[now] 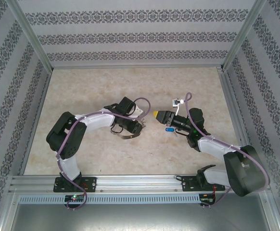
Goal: Put the keys on the keyring
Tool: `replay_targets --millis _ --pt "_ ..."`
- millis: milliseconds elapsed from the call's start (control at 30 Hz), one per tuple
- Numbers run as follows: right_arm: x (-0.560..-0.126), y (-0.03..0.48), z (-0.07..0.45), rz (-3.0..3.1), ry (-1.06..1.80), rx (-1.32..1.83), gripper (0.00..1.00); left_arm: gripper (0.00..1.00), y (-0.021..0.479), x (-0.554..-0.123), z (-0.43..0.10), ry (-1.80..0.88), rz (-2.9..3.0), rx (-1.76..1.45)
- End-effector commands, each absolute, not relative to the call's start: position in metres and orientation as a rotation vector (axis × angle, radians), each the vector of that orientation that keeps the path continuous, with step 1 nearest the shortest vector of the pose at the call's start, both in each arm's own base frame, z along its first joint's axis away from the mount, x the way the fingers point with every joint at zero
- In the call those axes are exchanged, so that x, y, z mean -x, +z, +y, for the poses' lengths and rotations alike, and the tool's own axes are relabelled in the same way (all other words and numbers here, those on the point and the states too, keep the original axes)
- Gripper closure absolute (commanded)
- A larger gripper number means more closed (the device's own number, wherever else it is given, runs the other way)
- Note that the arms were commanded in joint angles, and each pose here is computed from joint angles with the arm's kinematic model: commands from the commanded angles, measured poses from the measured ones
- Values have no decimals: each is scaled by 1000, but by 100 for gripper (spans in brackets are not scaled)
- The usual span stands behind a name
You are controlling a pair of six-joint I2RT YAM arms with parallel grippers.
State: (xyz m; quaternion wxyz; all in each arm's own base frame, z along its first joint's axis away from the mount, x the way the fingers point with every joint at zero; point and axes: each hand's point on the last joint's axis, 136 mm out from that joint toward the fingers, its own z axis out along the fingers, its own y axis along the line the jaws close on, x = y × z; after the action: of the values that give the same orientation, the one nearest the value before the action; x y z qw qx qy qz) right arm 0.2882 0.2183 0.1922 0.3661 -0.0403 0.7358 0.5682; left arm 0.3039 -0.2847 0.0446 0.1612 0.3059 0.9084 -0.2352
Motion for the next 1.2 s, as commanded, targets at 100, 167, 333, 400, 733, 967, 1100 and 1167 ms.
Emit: replay_targets --millis 100,167,333,400,733,967,1100,1167 --pt "-292 194 216 1862 1437 121 45 59 56 -325 -295 -642 2407 -868" --pt "-292 194 216 1863 1435 119 45 57 56 -327 -297 -653 2374 -866" --pt "-292 195 216 1860 1436 122 44 56 54 -329 -304 -694 2328 -871" --pt "-292 195 216 1861 1436 122 44 56 53 -328 -306 -715 2310 -874" --pt "-293 196 216 1860 1436 121 44 57 41 -330 -309 -752 2325 -871" --pt "-294 196 216 1860 1434 119 44 57 31 -323 -306 -761 2346 -868" --pt "-295 196 216 1859 1435 119 44 57 28 -324 -305 -757 2348 -858" --pt "-294 197 216 1858 1437 120 44 59 27 -324 -305 -758 2349 -859"
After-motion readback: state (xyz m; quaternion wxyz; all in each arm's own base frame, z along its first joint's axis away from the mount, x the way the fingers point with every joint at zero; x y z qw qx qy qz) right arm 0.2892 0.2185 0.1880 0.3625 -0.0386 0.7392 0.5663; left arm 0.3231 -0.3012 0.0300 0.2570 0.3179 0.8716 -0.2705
